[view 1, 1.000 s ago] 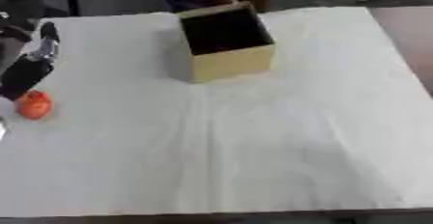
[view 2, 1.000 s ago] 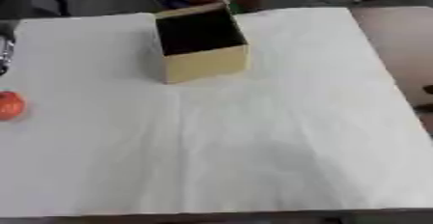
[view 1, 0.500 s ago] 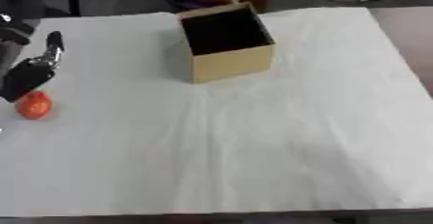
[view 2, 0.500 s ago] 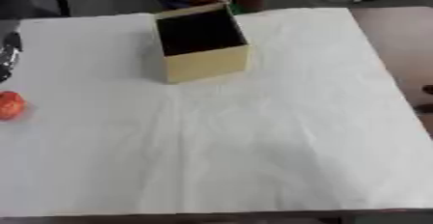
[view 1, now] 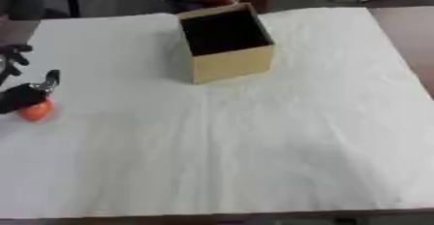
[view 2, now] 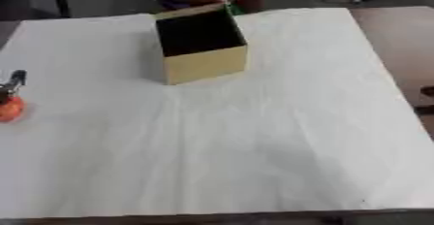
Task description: Pick up objects on the table and place them in the box.
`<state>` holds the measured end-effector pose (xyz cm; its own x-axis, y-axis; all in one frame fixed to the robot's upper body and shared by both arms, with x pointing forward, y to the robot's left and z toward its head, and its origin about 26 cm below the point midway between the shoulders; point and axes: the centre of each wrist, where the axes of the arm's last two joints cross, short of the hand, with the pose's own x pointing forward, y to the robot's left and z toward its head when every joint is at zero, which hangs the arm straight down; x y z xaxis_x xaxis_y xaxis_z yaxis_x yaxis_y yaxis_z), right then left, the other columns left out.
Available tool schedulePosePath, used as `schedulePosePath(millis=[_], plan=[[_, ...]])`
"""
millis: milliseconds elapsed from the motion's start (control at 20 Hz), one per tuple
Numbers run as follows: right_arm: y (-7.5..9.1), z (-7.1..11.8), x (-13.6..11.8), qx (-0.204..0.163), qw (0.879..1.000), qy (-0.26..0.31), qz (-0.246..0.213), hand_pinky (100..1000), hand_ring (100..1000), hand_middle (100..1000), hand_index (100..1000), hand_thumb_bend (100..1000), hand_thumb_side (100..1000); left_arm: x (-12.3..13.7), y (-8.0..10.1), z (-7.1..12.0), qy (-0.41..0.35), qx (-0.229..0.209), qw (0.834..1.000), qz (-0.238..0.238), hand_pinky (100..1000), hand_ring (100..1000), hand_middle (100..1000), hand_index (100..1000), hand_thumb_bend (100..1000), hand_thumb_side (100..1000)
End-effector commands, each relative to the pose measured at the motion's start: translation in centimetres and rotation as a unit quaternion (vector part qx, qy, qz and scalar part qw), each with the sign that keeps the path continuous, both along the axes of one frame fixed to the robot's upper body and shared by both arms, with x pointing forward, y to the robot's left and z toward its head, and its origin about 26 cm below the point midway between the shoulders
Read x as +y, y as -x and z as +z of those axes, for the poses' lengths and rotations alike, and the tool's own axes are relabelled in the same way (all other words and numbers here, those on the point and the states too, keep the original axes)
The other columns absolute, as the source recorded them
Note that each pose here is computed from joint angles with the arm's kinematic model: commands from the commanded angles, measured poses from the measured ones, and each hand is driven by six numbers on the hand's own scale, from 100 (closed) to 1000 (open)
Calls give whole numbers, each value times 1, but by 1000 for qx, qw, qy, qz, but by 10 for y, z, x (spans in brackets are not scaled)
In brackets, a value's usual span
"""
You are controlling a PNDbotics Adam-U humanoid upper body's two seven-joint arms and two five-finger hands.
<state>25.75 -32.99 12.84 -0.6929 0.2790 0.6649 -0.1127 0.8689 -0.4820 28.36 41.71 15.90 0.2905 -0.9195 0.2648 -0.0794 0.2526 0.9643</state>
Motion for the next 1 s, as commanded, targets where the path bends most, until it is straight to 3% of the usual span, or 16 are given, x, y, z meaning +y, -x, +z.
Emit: schedulePosePath(millis=[50,550,1000], plan=[[1,9,-1,-12,1000,11,0,724,1000,747,964,100,467,18,-3,15,-26,21,999,11,806,679,693,902,321,470],[1,7,-1,-8,1000,12,1,724,1000,747,964,100,470,47,-13,8,-37,104,993,27,802,686,703,902,292,400],[1,7,-1,-8,1000,12,1,724,1000,747,964,100,470,51,-18,-6,-40,155,987,21,800,682,696,897,295,397]])
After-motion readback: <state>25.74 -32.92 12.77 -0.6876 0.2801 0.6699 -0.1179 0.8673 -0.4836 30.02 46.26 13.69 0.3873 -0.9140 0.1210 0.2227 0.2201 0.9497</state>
